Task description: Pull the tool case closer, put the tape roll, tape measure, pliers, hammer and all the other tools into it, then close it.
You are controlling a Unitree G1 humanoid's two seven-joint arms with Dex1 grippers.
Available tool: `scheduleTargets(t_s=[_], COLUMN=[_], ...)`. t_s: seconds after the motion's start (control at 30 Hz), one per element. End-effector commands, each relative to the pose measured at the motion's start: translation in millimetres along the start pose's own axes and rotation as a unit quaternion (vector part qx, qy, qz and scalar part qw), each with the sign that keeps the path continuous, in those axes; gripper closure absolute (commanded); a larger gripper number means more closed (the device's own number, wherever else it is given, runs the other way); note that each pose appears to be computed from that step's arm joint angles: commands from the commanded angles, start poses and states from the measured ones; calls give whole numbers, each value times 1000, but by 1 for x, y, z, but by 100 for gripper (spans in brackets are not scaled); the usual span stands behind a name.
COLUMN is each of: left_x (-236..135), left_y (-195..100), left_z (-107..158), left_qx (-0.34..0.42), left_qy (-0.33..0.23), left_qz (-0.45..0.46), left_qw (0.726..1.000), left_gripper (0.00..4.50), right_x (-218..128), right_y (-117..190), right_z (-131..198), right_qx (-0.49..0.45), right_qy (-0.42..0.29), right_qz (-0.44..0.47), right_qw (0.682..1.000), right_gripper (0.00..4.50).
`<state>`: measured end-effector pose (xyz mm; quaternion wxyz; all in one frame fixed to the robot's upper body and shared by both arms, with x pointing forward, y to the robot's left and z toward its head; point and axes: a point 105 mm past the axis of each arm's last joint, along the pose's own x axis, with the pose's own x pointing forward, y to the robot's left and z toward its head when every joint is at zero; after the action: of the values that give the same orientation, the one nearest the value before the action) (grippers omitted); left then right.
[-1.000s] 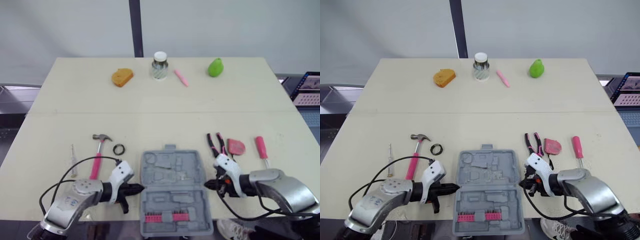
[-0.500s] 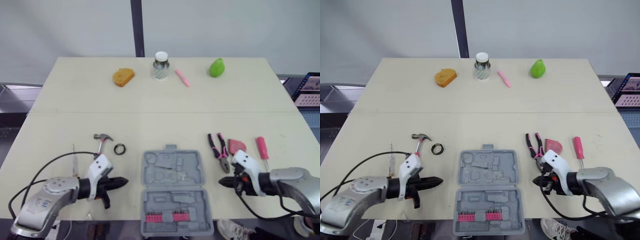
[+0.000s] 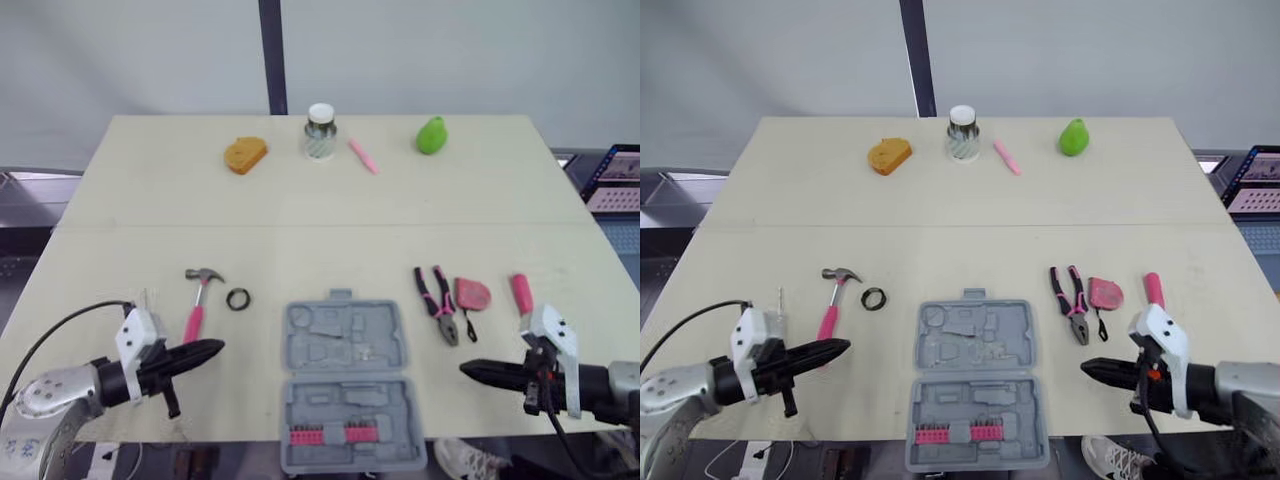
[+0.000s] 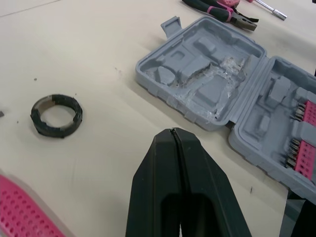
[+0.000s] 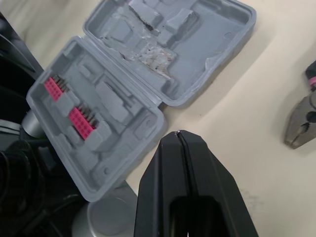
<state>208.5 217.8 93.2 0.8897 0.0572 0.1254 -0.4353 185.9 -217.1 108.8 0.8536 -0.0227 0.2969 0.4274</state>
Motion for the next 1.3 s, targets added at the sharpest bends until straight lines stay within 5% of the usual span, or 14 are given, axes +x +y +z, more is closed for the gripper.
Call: scheduleTargets(t_s=[0.03, 0.27, 0.37, 0.57, 0.6, 0.9, 1.17, 1.3], left_x=[-7, -19, -20, -15, -15, -14, -4, -2], left_y=[-6, -14, -17, -23, -23, -22, -15, -5], left_z=[1, -18, -20, -18, -17, -16, 6, 1], left_qx=[19, 13, 8, -3, -3, 1, -18, -3], left_qy=[-19, -4, -1, -7, -6, 3, 86, 197], left_qz=[8, 14, 7, -5, -7, 5, -73, -78], left_qw=[1000, 1000, 1000, 1000, 1000, 1000, 993, 977], left_gripper=[445, 448, 360, 51, 2, 2, 2, 2], right_x=[-4, -6, -7, -7, -8, -11, -6, -2], right_y=[4, 10, 9, 7, 7, 11, 26, 38], right_z=[-1, -24, -30, -30, -30, -23, 17, 23], right_qx=[6, 27, 28, 20, 18, -8, -143, -174], right_qy=[-16, 7, 15, 17, 17, 3, -89, -128], right_qz=[-16, -27, -31, -30, -30, -21, -2, 26], right_qw=[1000, 999, 999, 999, 999, 1000, 986, 976], right_gripper=[450, 425, 317, 11, 0, 0, 0, 0])
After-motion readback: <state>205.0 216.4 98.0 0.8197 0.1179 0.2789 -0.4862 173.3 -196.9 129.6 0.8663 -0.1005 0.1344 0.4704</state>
